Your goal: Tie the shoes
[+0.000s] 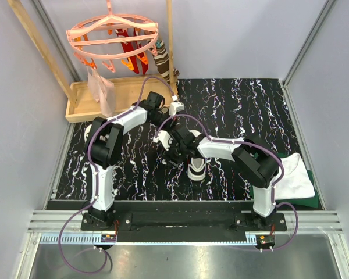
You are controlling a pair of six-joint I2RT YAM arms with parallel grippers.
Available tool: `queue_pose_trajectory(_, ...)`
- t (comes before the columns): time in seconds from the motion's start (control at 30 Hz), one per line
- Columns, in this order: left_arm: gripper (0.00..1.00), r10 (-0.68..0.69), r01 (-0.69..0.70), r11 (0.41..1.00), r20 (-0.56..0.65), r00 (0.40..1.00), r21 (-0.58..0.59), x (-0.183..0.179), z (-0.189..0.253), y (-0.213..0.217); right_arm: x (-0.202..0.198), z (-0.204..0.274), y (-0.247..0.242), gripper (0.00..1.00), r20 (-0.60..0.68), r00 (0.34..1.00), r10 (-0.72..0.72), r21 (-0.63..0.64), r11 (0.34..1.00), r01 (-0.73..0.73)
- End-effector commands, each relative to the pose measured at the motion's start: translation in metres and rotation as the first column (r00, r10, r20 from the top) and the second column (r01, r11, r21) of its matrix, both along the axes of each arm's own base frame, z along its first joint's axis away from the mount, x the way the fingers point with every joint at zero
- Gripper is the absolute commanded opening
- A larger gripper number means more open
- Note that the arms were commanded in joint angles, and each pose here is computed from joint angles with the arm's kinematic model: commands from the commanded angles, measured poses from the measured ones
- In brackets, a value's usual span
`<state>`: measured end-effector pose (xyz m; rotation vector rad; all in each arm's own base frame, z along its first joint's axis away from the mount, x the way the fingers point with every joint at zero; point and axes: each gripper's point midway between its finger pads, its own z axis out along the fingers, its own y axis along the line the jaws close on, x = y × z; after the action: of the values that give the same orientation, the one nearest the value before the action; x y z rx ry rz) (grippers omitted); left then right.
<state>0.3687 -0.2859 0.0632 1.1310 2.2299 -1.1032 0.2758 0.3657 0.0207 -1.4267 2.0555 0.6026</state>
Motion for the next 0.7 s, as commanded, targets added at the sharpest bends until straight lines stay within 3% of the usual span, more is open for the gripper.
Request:
queue_pose_trajectory(0.0, 0.0, -0.011, 0.012, 0.999, 0.03, 0.999, -0.05, 0.007, 0.019, -0.009, 0.003, 0.002, 0.008, 0.49, 0.082, 0.996, 0.024, -0.024, 0.999, -0.022)
queue_pose_trajectory(0.03, 0.0, -0.014, 0.015, 0.999, 0.031, 0.999, -0.052, 0.006, 0.019, -0.009, 0.003, 0.003, 0.007, 0.45, 0.087, 0.996, 0.015, -0.03, 0.999, -0.013)
queue_pose_trajectory(0.07, 0.0, -0.016, 0.018, 0.999, 0.04, 0.999, -0.051, 0.006, 0.021, -0.009, -0.002, 0.002, 0.003, 0.32, 0.081, 0.997, 0.012, -0.038, 0.999, -0.009)
queue_pose_trajectory(0.13, 0.0, -0.024, 0.027, 0.998, 0.049, 0.998, -0.049, 0.003, 0.022, -0.011, -0.004, 0.014, 0.003, 0.17, 0.111, 0.994, 0.012, -0.034, 0.999, -0.008)
queue_pose_trajectory(0.17, 0.0, -0.032, 0.036, 0.998, 0.065, 0.997, -0.052, 0.003, 0.026, -0.012, -0.004, 0.018, 0.001, 0.02, 0.122, 0.993, 0.008, -0.04, 0.999, -0.004)
queue_pose_trajectory(0.33, 0.0, -0.026, 0.031, 0.998, 0.079, 0.997, -0.061, -0.002, 0.041, -0.012, 0.006, 0.071, -0.005, 0.0, 0.204, 0.978, -0.039, 0.0, 0.999, 0.039)
queue_pose_trajectory(0.5, 0.0, 0.005, 0.003, 0.998, 0.12, 0.993, -0.065, -0.004, 0.067, -0.009, 0.002, 0.138, -0.008, 0.0, 0.159, 0.983, -0.091, 0.13, 0.989, 0.07)
queue_pose_trajectory(0.67, 0.0, 0.05, -0.038, 0.997, 0.189, 0.981, -0.067, -0.008, 0.103, 0.0, 0.019, 0.171, -0.06, 0.0, 0.101, 0.969, -0.224, 0.184, 0.962, 0.204)
